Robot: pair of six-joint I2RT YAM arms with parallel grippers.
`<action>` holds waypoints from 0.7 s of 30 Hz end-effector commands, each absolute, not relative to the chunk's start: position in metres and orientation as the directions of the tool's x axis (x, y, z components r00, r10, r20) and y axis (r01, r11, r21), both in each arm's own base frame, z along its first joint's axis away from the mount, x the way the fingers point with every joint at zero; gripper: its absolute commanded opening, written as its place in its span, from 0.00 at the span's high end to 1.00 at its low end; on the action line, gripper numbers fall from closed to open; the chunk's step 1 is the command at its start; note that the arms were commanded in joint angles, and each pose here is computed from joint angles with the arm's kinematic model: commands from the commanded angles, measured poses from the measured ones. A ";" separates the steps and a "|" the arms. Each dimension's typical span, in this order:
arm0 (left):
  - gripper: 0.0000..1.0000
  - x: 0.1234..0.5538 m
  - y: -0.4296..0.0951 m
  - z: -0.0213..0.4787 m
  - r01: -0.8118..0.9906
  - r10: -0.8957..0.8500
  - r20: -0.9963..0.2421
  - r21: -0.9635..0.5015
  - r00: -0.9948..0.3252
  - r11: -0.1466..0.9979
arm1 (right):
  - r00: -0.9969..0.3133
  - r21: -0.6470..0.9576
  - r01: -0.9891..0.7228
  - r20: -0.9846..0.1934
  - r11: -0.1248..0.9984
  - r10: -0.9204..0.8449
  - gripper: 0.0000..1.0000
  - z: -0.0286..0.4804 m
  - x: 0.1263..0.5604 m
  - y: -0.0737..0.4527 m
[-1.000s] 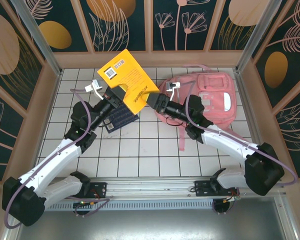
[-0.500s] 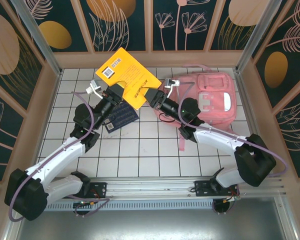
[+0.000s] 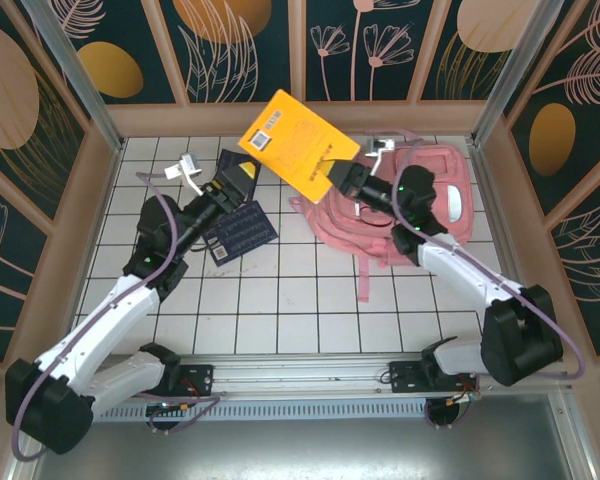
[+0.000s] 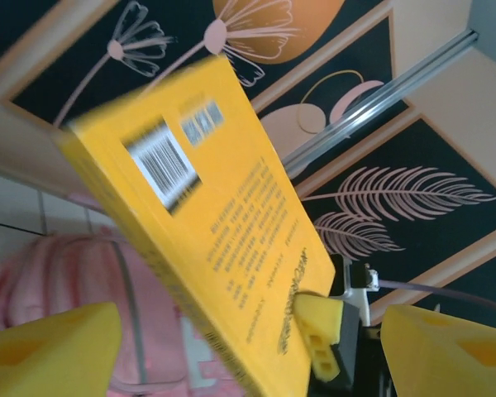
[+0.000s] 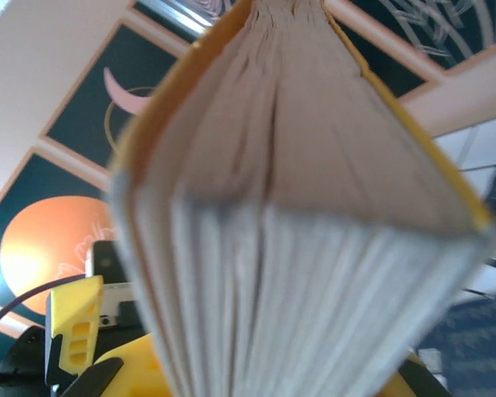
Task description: Pack the student bag
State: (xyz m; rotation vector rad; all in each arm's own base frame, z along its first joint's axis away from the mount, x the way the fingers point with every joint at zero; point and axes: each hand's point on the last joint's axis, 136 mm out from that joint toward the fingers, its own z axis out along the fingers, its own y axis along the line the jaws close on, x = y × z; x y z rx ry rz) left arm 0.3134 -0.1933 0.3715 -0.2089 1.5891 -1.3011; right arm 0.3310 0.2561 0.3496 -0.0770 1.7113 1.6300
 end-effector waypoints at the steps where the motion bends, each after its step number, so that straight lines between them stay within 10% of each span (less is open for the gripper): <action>1: 0.17 0.306 -0.180 0.364 0.438 -0.591 -0.667 -0.744 -0.453 0.504 | -0.656 0.711 -0.690 -0.694 0.138 0.295 1.00 0.393 0.281 0.250; 21: 0.13 0.287 -0.214 0.343 0.547 -0.414 -0.599 -0.799 -0.685 0.251 | -0.666 0.679 -0.712 -0.733 0.178 0.136 1.00 0.389 0.241 0.222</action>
